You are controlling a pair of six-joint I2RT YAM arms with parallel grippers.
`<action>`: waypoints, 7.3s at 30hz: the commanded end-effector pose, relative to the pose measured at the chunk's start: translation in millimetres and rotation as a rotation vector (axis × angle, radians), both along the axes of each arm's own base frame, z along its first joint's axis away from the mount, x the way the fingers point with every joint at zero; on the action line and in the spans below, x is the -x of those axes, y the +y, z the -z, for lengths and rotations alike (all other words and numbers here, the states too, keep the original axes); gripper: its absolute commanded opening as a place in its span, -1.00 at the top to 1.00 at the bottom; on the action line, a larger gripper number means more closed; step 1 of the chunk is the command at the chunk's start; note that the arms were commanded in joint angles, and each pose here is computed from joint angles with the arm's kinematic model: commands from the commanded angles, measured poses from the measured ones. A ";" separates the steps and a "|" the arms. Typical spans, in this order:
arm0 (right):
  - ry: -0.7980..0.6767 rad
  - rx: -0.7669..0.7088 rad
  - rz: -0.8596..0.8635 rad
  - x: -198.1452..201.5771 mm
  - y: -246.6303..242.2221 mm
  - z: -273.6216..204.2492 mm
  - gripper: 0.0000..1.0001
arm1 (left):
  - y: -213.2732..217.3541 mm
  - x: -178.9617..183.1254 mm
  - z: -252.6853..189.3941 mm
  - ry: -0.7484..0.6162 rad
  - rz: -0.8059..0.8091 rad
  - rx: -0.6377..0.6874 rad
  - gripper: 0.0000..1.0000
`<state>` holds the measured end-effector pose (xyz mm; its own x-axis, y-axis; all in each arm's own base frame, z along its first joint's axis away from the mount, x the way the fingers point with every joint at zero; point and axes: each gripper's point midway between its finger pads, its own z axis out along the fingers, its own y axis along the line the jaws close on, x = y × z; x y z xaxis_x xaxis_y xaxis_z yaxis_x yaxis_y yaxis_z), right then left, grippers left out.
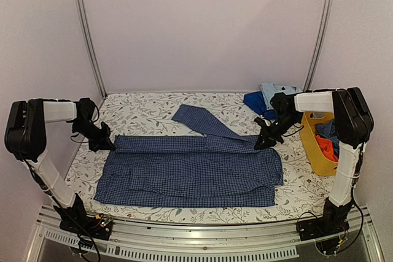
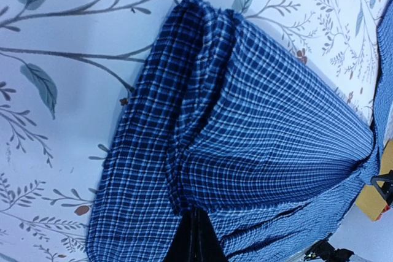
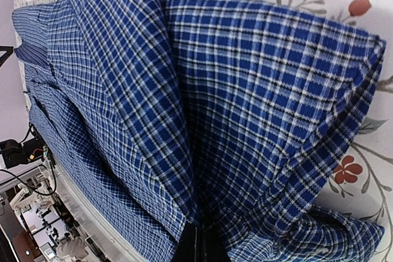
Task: Fold and stack the mixed laundry pile
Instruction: Fold the 1/3-folded T-shirt at the center of the board, then pick up the rectangle-folded T-shirt from the center of the board, then pass from the right arm to the left, then fold the rectangle-folded T-shirt at the center of the board.
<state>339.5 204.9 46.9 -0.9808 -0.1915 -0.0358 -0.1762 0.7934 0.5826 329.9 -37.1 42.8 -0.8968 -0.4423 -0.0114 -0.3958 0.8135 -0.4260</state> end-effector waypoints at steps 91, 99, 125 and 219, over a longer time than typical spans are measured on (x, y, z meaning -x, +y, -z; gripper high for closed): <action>-0.931 0.372 -0.294 -166.9 240.2 65.1 -0.15 | -85.7 -98.7 -123.0 -0.575 0.243 -0.079 -0.99; -0.913 0.353 -0.359 -158.1 240.2 70.1 1.00 | -82.0 -109.3 -142.0 -0.626 0.252 -0.118 -0.99; -0.838 -0.499 -0.531 -42.6 216.9 -184.2 1.00 | -154.3 -30.7 -255.5 -1.235 0.591 -0.002 -0.99; -0.330 -0.496 -0.344 23.3 129.8 -88.5 0.02 | -402.4 163.9 -196.7 -1.043 1.389 0.203 1.00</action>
